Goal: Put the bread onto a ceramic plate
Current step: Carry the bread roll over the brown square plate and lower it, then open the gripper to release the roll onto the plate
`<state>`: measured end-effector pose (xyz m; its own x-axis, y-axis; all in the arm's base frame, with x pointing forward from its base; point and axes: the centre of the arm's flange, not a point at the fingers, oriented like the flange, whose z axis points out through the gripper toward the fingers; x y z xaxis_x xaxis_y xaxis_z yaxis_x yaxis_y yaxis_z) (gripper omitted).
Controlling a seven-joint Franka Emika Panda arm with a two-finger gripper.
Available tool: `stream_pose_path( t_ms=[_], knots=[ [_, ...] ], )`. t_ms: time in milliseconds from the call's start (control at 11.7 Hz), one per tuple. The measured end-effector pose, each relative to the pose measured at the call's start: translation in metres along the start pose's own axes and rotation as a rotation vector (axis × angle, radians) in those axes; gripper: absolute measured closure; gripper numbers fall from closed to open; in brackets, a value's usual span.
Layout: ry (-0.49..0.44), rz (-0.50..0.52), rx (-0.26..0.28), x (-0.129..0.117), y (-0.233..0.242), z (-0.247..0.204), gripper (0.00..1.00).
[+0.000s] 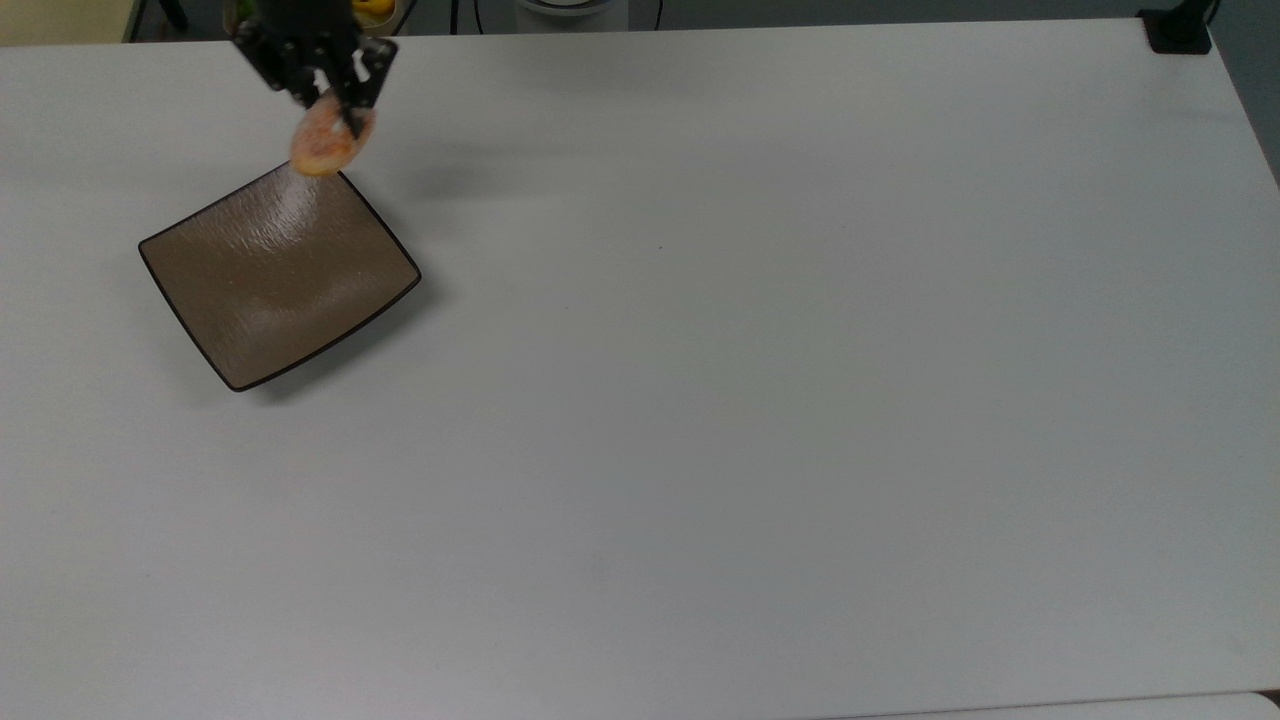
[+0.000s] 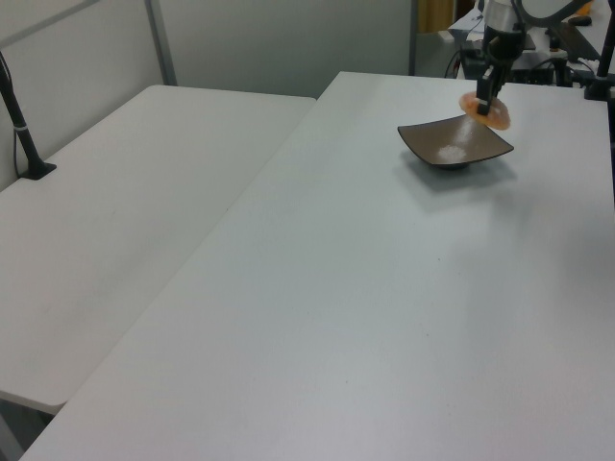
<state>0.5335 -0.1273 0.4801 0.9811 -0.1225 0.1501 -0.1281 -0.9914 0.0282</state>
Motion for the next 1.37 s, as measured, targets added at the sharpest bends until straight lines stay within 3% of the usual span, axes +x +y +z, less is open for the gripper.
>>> stream_pose_path(
  t_ms=[512, 854, 940, 1367],
  knots=[
    [0.063, 0.06, -0.031, 0.056, 0.045, 0.082, 0.64],
    [0.051, 0.057, -0.03, 0.061, 0.044, 0.099, 0.09],
    [0.046, 0.055, -0.029, 0.061, 0.043, 0.102, 0.0],
    [0.072, 0.064, -0.032, 0.071, 0.044, 0.092, 0.0]
  ],
)
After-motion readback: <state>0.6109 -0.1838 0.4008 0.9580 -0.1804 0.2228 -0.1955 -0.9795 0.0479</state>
